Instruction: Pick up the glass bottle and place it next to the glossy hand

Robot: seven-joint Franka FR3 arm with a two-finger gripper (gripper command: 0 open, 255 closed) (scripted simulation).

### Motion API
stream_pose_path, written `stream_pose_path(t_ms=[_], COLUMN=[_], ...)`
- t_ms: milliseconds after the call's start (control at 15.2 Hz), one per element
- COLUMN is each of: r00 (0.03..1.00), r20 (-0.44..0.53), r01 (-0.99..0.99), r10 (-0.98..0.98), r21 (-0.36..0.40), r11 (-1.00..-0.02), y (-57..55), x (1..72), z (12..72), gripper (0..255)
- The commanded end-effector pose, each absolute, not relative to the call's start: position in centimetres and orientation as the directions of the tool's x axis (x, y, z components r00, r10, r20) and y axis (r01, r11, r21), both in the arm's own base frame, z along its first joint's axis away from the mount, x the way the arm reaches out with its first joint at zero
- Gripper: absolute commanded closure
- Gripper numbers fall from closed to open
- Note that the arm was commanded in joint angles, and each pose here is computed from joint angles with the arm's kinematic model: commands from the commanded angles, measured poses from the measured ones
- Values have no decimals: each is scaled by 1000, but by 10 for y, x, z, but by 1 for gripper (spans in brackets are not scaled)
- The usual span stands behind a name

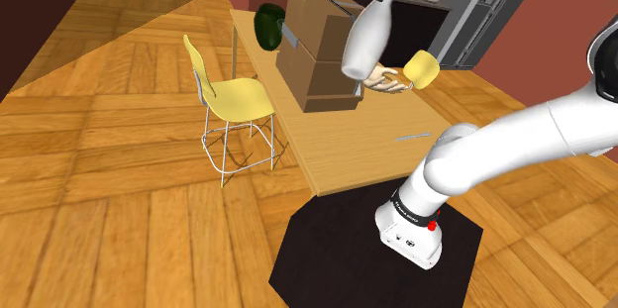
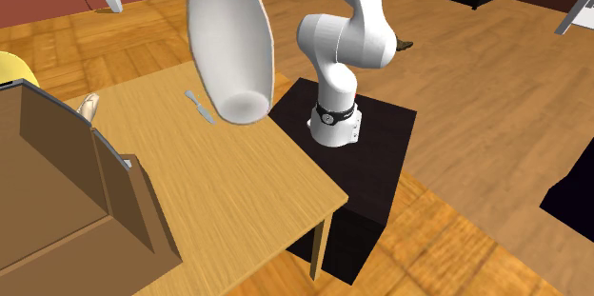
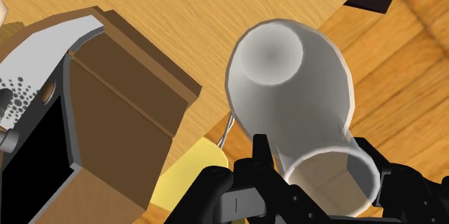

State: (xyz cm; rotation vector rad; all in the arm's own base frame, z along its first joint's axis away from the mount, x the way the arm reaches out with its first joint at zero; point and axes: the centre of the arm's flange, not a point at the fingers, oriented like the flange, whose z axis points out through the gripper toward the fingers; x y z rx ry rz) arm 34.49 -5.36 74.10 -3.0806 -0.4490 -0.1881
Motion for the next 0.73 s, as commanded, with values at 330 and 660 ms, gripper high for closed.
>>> stream_pose_path(t_ms=[330, 660], r00=[951, 951], r20=[123, 123], r01=[286, 286], r10=[283, 283], r21=[-5, -5], r11=[-958, -958], y=[-133, -199], x=[348, 350], z=[746, 746], gripper=[255, 255])
